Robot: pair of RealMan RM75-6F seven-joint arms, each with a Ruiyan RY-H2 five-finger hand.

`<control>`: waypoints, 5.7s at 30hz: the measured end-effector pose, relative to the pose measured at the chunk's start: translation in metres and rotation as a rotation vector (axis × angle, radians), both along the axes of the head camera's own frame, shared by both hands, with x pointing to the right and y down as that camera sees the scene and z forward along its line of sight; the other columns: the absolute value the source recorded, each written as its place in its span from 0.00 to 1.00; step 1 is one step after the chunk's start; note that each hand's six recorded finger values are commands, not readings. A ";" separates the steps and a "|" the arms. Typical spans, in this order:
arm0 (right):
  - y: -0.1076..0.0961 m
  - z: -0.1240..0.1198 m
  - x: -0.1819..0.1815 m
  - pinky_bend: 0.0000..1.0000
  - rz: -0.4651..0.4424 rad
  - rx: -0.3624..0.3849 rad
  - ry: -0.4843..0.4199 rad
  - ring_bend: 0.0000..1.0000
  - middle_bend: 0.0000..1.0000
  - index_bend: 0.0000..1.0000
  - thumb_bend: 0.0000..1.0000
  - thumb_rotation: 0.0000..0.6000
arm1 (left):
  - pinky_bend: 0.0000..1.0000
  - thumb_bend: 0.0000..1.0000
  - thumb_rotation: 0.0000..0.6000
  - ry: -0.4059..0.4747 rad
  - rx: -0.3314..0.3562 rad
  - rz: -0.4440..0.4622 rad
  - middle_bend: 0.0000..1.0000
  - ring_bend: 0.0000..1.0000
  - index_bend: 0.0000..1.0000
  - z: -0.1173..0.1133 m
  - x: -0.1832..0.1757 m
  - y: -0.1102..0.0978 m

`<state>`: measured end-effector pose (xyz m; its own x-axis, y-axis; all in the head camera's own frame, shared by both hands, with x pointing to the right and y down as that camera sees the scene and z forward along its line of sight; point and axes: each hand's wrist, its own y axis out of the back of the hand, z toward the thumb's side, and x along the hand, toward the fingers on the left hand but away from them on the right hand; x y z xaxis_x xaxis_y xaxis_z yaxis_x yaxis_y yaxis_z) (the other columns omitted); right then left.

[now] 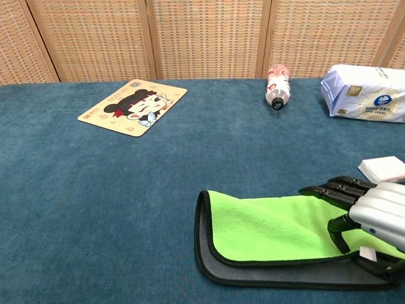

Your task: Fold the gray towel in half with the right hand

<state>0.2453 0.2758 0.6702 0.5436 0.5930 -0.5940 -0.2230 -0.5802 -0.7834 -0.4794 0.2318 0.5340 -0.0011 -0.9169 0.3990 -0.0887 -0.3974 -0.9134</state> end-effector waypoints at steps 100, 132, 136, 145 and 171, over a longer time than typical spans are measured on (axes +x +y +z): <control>0.003 0.021 -0.113 0.00 -0.082 -0.036 -0.135 0.00 0.00 0.48 0.42 1.00 | 0.00 0.17 1.00 -0.011 -0.005 -0.025 0.00 0.00 0.00 0.003 -0.007 -0.003; 0.017 0.006 -0.122 0.00 -0.112 -0.063 -0.198 0.00 0.00 0.55 0.44 1.00 | 0.00 0.17 1.00 -0.012 -0.004 -0.027 0.00 0.00 0.00 0.003 -0.007 -0.004; 0.019 0.007 -0.121 0.00 -0.120 -0.064 -0.190 0.00 0.00 0.45 0.42 1.00 | 0.00 0.17 1.00 -0.011 -0.003 -0.027 0.00 0.00 0.00 0.003 -0.007 -0.004; 0.019 -0.001 -0.120 0.00 -0.121 -0.089 -0.216 0.00 0.00 0.00 0.09 1.00 | 0.00 0.17 1.00 -0.009 -0.003 -0.028 0.00 0.00 0.00 0.003 -0.008 -0.004; -0.100 -0.061 0.046 0.00 0.247 0.257 -0.163 0.00 0.00 0.00 0.04 1.00 | 0.00 0.17 1.00 -0.022 -0.017 -0.003 0.00 0.00 0.00 0.010 0.000 0.000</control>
<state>0.2909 0.1760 0.6097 0.4407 0.8361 -0.3267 0.0378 -0.3810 -0.9238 -0.4795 0.2318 0.5436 -0.0127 -0.9100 0.4144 -0.0694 -0.4126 -0.9083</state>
